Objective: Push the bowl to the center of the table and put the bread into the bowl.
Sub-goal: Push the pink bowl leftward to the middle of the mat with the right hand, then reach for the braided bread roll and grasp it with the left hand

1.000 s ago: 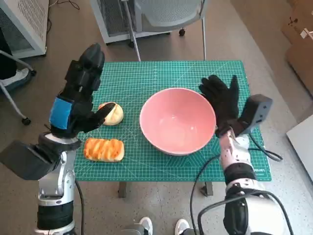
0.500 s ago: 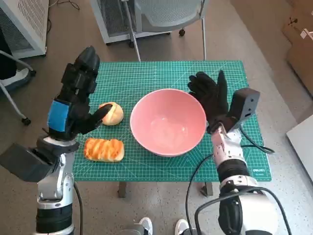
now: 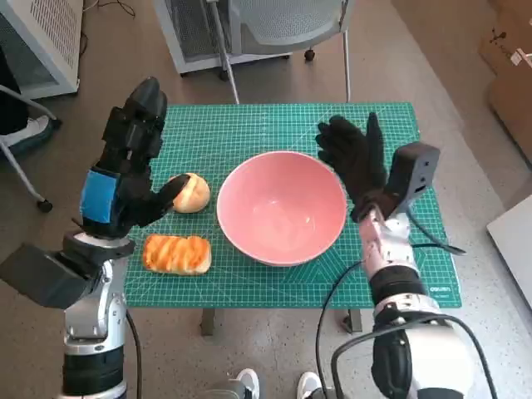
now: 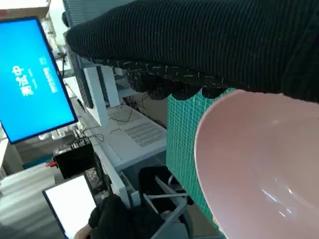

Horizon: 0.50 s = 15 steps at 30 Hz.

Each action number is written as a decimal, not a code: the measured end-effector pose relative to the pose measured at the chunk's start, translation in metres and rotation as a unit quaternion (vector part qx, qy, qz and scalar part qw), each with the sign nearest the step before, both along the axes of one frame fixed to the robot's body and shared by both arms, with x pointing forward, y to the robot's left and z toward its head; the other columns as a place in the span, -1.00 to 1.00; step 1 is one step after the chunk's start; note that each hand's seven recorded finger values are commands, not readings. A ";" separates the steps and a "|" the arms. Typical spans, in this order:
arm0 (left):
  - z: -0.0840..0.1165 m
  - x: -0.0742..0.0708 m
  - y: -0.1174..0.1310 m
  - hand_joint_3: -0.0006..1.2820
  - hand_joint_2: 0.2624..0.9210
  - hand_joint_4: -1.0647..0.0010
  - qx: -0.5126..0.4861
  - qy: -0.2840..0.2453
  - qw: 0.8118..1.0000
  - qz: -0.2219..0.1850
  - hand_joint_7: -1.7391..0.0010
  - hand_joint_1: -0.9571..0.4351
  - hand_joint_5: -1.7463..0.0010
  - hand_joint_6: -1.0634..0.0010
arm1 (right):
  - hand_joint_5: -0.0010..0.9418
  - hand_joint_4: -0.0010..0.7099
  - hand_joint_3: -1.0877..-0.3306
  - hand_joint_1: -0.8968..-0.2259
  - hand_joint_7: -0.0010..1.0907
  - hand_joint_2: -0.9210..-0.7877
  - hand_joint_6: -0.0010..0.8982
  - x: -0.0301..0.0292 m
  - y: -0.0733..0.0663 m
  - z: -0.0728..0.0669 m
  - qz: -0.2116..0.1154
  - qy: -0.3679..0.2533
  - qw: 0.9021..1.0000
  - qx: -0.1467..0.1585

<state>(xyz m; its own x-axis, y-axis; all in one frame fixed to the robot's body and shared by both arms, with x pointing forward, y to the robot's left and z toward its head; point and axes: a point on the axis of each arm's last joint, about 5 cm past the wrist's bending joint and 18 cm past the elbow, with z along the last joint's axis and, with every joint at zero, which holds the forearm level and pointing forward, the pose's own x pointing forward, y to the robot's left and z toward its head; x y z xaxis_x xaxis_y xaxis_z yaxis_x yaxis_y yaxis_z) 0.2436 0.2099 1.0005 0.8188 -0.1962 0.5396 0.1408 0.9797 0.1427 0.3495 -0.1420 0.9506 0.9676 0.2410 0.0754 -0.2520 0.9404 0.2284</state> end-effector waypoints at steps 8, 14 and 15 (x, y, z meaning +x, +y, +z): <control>0.000 0.000 0.000 -0.68 1.00 0.93 -0.001 0.000 1.000 0.000 0.60 -0.44 0.99 1.00 | -0.99 -0.07 -0.28 -0.10 -0.98 -1.00 -0.05 0.0054 -0.021 0.030 0.000 -0.128 0.992 -0.008; 0.002 0.001 -0.001 -0.68 1.00 0.95 0.000 -0.002 1.000 -0.005 0.61 -0.45 1.00 1.00 | -0.99 -0.08 -0.18 -0.16 -0.99 -1.00 -0.05 0.0042 -0.039 0.046 0.020 -0.231 0.973 0.013; 0.002 0.001 -0.001 -0.68 1.00 0.95 0.000 -0.002 1.000 -0.007 0.61 -0.45 1.00 1.00 | -0.99 -0.07 -0.17 -0.17 -0.98 -1.00 -0.05 0.0038 -0.041 0.050 0.024 -0.250 0.968 0.015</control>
<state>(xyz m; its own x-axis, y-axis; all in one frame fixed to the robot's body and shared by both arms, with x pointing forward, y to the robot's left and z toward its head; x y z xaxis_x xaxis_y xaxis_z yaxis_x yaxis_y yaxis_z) 0.2448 0.2086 1.0023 0.8135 -0.2075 0.5433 0.1530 0.9776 0.1443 0.3533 -0.1834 1.0002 0.7959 0.2761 0.5388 -0.3819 0.9195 0.0929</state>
